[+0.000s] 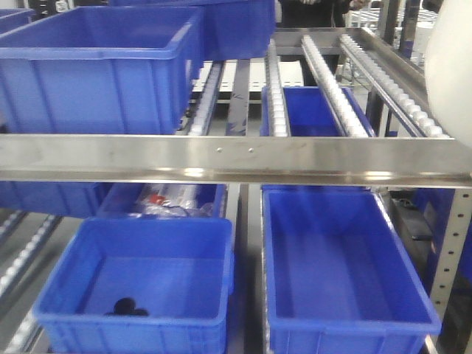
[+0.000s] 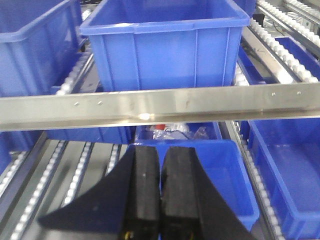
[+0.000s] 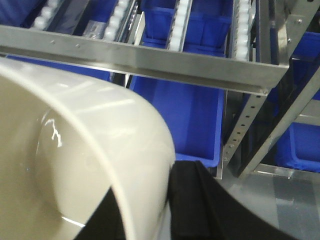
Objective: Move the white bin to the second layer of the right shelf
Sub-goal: 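Drive up to the shelf rack carrying the bin in the right gripper, then stop at the shelf and hold the white bin above the rollers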
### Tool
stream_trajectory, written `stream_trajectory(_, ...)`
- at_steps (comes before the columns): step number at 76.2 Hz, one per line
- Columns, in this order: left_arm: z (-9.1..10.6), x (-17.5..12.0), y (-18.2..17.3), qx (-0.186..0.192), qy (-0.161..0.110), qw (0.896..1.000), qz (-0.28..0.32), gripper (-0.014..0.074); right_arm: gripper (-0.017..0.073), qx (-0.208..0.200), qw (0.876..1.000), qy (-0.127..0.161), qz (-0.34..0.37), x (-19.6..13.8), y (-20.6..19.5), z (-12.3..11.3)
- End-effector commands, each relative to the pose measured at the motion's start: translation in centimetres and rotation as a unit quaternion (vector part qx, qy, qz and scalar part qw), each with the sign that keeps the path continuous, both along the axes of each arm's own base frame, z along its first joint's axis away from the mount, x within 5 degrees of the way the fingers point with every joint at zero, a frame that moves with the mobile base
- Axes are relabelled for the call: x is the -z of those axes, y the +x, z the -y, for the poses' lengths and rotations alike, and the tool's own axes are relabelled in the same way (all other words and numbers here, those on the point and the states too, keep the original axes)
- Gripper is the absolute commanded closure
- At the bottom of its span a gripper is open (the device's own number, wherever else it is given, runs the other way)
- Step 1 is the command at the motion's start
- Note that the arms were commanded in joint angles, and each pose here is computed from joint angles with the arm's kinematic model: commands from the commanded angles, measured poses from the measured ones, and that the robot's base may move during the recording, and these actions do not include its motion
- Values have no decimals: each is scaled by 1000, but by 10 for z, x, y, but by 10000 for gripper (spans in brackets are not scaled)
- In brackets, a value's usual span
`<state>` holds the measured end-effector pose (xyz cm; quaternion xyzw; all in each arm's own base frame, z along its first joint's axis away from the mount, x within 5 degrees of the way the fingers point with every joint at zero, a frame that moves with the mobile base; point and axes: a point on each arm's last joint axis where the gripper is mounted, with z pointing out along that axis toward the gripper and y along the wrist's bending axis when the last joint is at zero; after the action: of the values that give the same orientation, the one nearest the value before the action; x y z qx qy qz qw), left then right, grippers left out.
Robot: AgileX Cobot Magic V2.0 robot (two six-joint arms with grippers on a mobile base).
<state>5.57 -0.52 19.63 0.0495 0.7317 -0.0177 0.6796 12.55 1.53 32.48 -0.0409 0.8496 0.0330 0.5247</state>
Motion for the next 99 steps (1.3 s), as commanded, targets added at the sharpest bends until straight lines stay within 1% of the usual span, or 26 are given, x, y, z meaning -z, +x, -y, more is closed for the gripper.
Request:
stream_trajectory(1, 0, 4, 1, 2, -5, 999, 32, 509, 504, 1, 998, 7, 60, -18, 3, 0)
stream_trajectory(99, 0, 4, 1, 2, -5, 999, 32, 509, 504, 1, 998, 7, 60, -18, 3, 0)
